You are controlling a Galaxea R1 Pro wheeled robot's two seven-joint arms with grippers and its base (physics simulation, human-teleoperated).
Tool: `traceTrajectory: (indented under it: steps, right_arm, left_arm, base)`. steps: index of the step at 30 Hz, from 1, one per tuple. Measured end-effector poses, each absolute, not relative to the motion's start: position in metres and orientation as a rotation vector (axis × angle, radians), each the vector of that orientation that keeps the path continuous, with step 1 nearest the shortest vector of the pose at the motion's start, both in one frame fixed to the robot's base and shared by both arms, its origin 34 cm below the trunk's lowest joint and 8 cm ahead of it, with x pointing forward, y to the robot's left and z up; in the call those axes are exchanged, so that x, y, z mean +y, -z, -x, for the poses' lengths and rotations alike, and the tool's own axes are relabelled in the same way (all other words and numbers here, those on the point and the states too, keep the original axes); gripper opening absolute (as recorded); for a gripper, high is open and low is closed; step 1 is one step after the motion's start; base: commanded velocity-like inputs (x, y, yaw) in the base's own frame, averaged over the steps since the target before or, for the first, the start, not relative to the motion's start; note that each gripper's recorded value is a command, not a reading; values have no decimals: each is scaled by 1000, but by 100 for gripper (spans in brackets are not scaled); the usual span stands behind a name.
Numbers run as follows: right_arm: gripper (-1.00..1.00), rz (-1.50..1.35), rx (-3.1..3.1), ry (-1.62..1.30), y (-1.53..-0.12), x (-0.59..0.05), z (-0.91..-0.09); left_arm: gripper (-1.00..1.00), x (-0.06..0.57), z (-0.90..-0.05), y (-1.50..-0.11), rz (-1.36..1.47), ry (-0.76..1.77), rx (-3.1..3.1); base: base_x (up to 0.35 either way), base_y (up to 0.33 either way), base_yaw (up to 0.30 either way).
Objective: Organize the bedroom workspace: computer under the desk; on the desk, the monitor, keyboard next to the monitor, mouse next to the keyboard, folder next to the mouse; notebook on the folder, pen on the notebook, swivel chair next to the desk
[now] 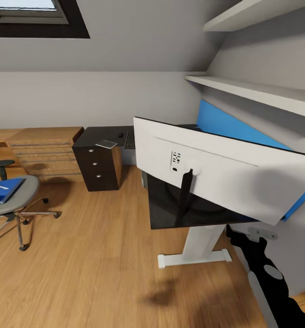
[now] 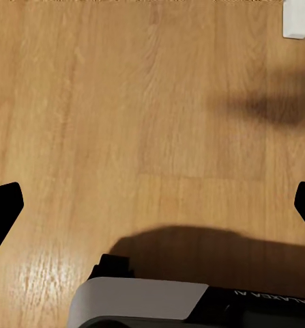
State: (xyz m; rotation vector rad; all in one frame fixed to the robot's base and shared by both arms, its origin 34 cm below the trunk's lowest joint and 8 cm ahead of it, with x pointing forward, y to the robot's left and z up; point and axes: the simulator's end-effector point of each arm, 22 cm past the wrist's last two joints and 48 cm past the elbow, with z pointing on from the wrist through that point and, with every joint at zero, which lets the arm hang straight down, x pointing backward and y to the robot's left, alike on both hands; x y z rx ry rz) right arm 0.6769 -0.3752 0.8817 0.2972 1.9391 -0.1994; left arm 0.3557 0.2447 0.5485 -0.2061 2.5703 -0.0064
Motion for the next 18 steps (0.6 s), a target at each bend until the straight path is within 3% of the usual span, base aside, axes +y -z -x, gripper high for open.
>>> traceTrajectory:
  steps: [6, 18]
  right_arm:
    - [100, -280, 1854, 267, -900, -385, -680]
    - [100, -272, 1810, 329, -909, -395, -680]
  left_arm:
    - [100, 245, -356, -549, 206, 6, 2570]
    - [100, 244, -356, -548, 205, 7, 2571]
  base:
    - [176, 0, 0]
    - [49, -14, 0]
